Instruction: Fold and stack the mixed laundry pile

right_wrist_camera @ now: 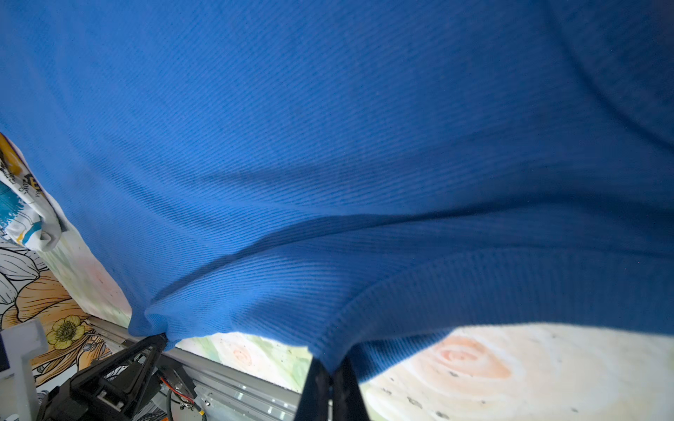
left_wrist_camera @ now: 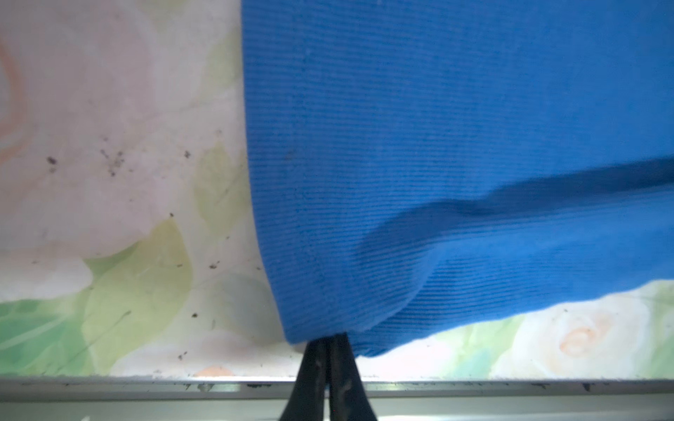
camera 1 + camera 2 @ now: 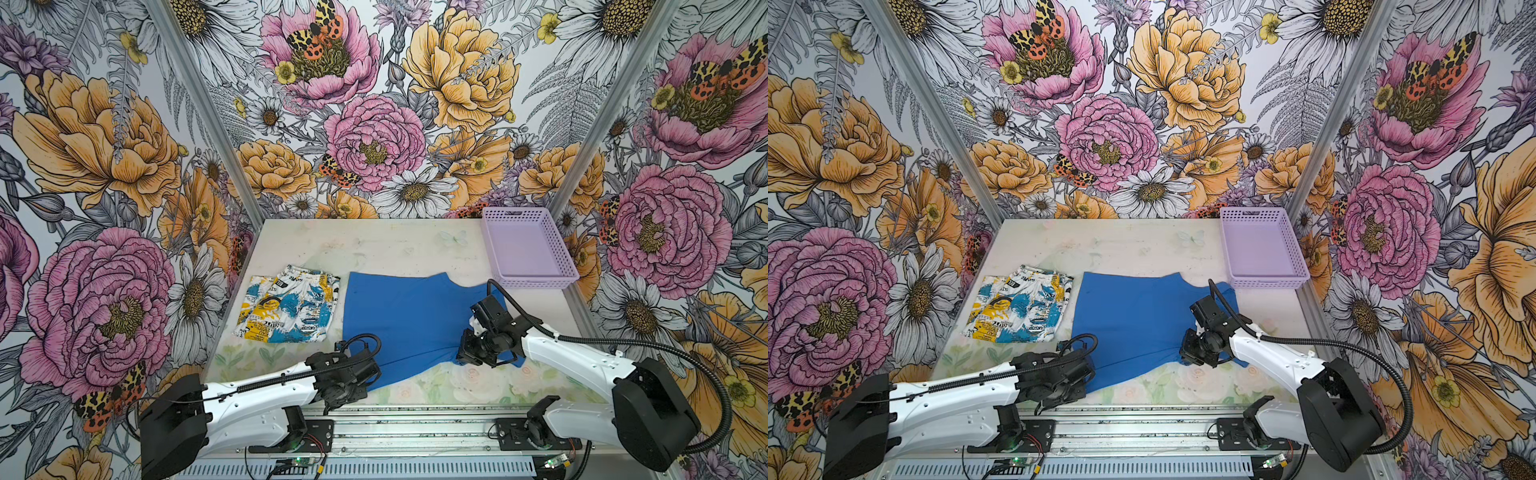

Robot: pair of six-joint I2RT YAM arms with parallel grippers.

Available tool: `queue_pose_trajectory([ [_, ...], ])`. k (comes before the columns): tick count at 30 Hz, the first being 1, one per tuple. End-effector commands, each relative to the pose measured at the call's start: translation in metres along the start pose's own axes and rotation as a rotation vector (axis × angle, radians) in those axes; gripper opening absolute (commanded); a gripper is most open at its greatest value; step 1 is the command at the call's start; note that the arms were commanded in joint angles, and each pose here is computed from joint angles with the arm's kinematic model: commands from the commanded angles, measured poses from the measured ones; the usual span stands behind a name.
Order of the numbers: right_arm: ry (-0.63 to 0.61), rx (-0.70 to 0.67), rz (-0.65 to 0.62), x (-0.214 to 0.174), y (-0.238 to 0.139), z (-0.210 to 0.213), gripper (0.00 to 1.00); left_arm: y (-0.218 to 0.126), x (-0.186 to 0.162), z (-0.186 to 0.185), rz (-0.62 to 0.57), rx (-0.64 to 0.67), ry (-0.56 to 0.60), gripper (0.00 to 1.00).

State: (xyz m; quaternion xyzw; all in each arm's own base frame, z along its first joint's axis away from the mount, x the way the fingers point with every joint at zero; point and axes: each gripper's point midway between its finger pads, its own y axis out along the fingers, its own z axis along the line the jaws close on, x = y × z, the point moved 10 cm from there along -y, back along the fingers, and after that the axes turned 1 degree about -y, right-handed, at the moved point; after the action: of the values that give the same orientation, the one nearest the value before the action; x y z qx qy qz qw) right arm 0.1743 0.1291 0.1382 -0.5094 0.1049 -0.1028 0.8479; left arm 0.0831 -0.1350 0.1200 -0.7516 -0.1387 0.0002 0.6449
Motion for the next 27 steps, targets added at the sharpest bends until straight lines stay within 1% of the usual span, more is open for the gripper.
queue_pose_trajectory([
  [1, -0.007, 0.013, -0.007, 0.003, -0.004, 0.004, 0.0, -0.005, -0.004, -0.002, 0.022, -0.023, -0.01, 0.01],
  [5, -0.005, 0.018, -0.008, 0.003, -0.007, 0.004, 0.0, -0.015, -0.006, -0.002, 0.028, -0.027, -0.008, 0.0],
  [11, -0.003, 0.022, 0.011, -0.001, -0.011, 0.003, 0.0, -0.031, -0.001, 0.001, 0.024, -0.066, -0.03, 0.0],
  [20, -0.015, 0.005, 0.095, -0.023, -0.017, -0.01, 0.0, -0.034, 0.004, 0.003, 0.053, -0.074, -0.009, 0.0],
  [27, -0.051, -0.031, 0.163, -0.036, -0.008, -0.013, 0.0, -0.039, 0.009, 0.008, 0.051, -0.072, -0.012, 0.0],
])
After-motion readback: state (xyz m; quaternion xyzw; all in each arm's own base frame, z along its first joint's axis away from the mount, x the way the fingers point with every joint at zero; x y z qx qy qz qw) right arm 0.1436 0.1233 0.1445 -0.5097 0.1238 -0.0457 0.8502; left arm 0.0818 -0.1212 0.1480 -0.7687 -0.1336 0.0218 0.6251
